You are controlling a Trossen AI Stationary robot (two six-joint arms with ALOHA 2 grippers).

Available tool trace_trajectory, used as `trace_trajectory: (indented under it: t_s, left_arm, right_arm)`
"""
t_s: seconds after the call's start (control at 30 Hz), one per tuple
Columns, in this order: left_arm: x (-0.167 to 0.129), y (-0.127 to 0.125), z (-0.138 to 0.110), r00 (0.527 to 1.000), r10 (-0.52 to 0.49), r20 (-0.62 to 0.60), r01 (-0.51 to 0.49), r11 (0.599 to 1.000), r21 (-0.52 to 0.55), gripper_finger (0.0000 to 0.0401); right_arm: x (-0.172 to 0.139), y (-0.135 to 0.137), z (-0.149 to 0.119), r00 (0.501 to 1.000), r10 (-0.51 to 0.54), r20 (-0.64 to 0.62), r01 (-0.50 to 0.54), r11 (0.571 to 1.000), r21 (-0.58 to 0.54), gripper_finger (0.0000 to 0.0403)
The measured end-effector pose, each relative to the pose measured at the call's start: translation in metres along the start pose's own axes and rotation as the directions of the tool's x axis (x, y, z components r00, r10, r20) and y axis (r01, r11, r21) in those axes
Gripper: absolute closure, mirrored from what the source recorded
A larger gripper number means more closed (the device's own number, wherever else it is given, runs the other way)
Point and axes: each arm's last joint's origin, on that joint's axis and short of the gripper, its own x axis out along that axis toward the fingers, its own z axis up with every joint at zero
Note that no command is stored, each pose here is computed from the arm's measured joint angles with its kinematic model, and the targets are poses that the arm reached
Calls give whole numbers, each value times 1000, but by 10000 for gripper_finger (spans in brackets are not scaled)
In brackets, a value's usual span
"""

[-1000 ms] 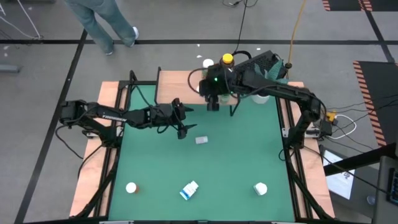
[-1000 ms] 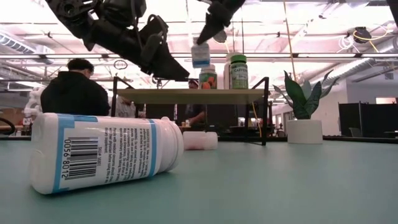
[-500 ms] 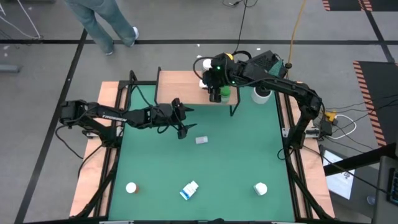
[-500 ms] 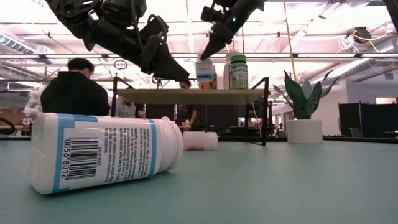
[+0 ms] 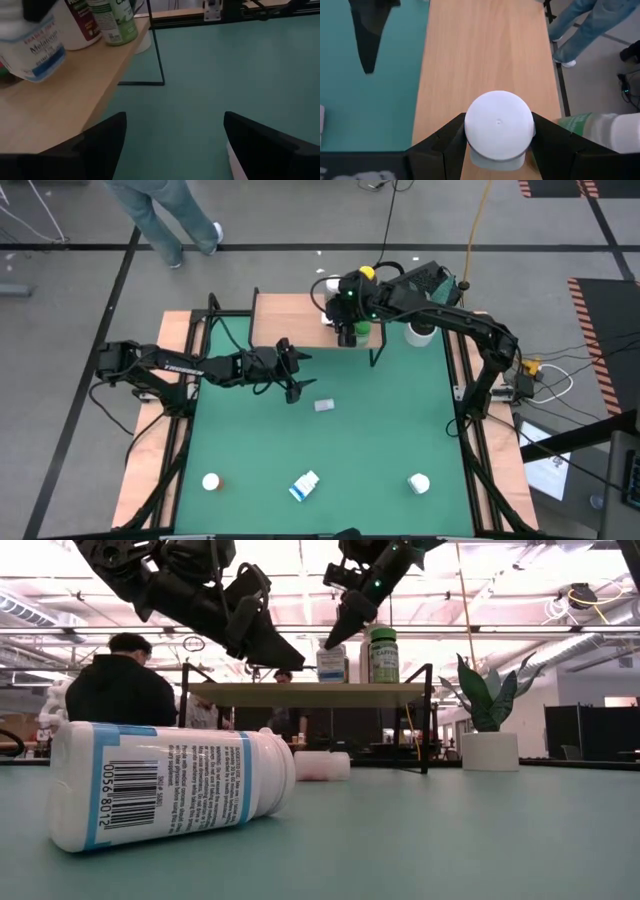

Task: Pick and place medicine bottles onto shelf by color
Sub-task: Put the top left blue white medicine bottle on the shelf

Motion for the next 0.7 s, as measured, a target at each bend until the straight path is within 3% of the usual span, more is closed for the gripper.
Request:
trace_trajectory:
  t_s: [0.7]
  left_arm:
    - [0, 0, 0, 1000, 2, 0, -2, 1000, -5, 66]
  right_arm:
    - [2, 0, 0, 1000, -6, 8, 6, 1000, -4, 206]
